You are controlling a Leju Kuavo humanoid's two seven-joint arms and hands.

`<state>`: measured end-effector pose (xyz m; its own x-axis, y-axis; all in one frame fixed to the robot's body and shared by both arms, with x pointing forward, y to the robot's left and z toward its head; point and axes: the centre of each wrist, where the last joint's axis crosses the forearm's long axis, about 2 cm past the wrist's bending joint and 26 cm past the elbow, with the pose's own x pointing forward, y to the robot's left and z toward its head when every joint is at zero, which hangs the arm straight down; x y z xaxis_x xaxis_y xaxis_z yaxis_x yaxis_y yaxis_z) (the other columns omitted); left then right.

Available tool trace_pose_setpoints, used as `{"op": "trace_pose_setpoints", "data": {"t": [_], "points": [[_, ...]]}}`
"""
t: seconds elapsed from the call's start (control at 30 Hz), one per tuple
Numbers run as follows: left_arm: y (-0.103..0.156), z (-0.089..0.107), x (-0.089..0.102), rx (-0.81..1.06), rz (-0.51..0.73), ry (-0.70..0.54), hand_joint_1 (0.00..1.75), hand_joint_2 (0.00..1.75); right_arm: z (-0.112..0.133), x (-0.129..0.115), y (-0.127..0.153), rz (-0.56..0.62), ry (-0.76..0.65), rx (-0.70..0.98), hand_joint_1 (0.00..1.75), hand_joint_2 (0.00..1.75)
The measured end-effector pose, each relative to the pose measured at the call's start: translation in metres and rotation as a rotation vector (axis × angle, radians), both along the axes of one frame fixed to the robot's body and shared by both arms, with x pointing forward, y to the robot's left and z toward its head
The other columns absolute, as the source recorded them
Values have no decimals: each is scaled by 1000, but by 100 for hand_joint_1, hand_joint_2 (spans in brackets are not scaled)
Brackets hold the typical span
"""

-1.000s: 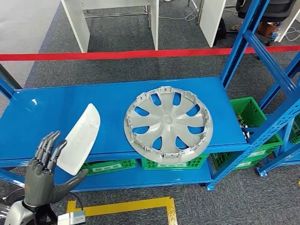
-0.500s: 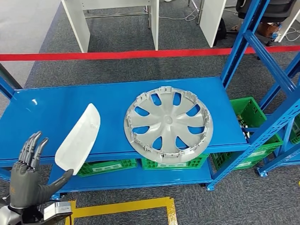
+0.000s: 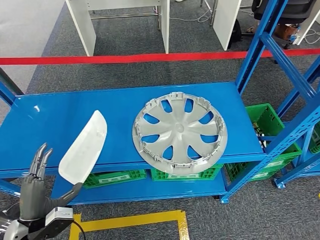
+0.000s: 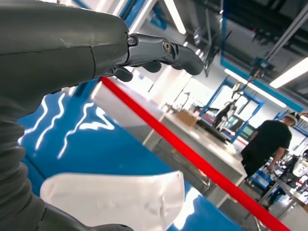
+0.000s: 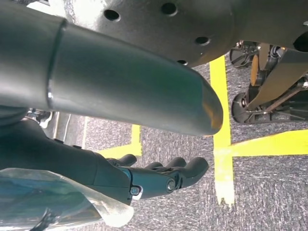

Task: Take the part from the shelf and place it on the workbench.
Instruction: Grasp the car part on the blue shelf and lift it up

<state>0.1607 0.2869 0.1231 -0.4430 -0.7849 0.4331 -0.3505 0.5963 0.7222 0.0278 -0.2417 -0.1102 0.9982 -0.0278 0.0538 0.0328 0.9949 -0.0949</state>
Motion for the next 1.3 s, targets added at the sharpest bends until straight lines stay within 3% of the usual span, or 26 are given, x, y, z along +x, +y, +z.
{"op": "trace_pose_setpoints", "data": {"t": [0.63, 1.3], "points": [[-15, -25, 4, -35, -11, 118, 0, 175, 0, 0, -1, 24, 6, 0, 0, 0], [-6, -43, -2, 39, 42, 222, 0, 175, 0, -1, -4, 17, 8, -4, 0, 0]]}}
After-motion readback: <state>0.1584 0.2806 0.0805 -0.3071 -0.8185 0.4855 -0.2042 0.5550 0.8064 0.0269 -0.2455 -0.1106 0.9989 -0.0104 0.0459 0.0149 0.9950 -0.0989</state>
